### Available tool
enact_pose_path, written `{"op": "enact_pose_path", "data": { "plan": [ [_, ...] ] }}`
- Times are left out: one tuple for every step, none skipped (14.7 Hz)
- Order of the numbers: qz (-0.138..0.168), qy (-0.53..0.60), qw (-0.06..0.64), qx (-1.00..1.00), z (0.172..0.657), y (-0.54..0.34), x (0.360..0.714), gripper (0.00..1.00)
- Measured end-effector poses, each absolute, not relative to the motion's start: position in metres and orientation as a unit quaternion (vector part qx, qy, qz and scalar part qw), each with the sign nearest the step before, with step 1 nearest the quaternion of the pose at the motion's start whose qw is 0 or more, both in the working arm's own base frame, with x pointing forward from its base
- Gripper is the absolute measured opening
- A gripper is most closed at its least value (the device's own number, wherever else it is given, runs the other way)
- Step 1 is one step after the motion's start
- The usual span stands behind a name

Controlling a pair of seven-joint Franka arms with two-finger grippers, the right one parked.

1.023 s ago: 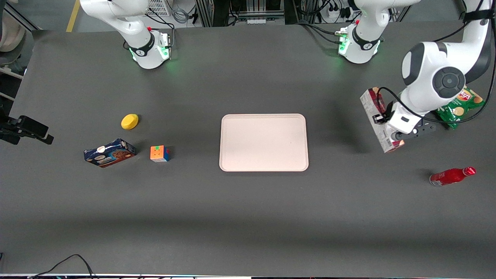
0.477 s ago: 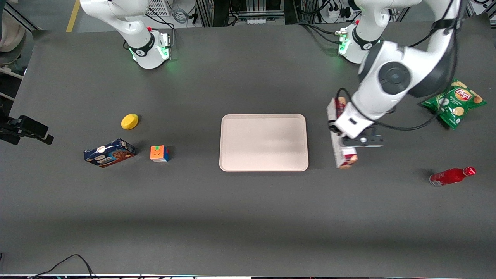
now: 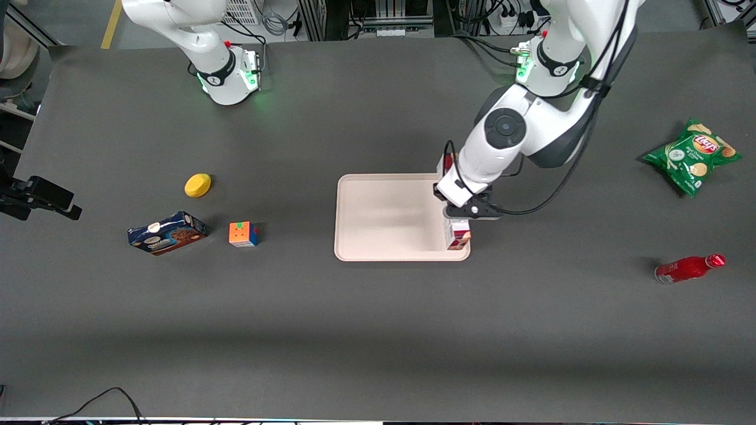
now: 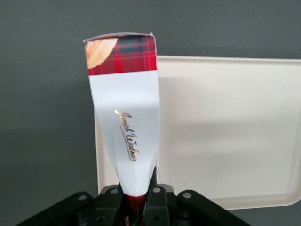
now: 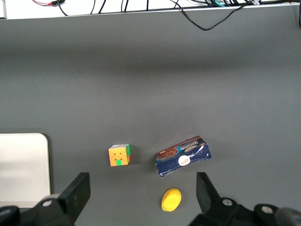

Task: Place red cookie box on tray
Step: 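Lower the cookie box onto the tray with the left gripper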

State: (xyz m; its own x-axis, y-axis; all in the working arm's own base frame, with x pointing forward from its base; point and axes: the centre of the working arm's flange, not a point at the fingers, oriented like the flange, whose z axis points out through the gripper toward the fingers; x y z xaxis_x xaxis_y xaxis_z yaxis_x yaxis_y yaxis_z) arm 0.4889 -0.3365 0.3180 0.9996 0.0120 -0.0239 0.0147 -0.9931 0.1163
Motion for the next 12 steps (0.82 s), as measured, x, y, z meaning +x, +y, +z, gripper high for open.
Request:
{"op": "enact_pose_path", "data": {
  "plan": [
    [-0.009,0.003,0.057,0.998,0.303,-0.338,0.482,0.15],
    [-0.007,-0.003,0.052,0.999,0.290,-0.338,0.475,0.15],
    [-0.005,-0.004,0.045,0.999,0.279,-0.339,0.470,0.15],
    [-0.004,-0.003,0.036,0.999,0.271,-0.340,0.466,0.15],
    [-0.003,-0.001,0.029,1.000,0.265,-0.341,0.464,0.15],
    [-0.001,-0.001,0.028,1.000,0.261,-0.344,0.463,0.15],
    [0.000,0.000,0.030,1.000,0.257,-0.346,0.462,0.15],
    [0.000,0.000,0.033,0.999,0.254,-0.347,0.462,0.15],
    [-0.001,-0.001,0.032,0.999,0.250,-0.347,0.462,0.15],
    [-0.002,-0.003,0.030,1.000,0.246,-0.347,0.462,0.15],
    [-0.001,-0.005,0.029,1.000,0.242,-0.347,0.463,0.15],
    [-0.001,-0.005,0.029,1.000,0.240,-0.346,0.464,0.15]
  ]
}}
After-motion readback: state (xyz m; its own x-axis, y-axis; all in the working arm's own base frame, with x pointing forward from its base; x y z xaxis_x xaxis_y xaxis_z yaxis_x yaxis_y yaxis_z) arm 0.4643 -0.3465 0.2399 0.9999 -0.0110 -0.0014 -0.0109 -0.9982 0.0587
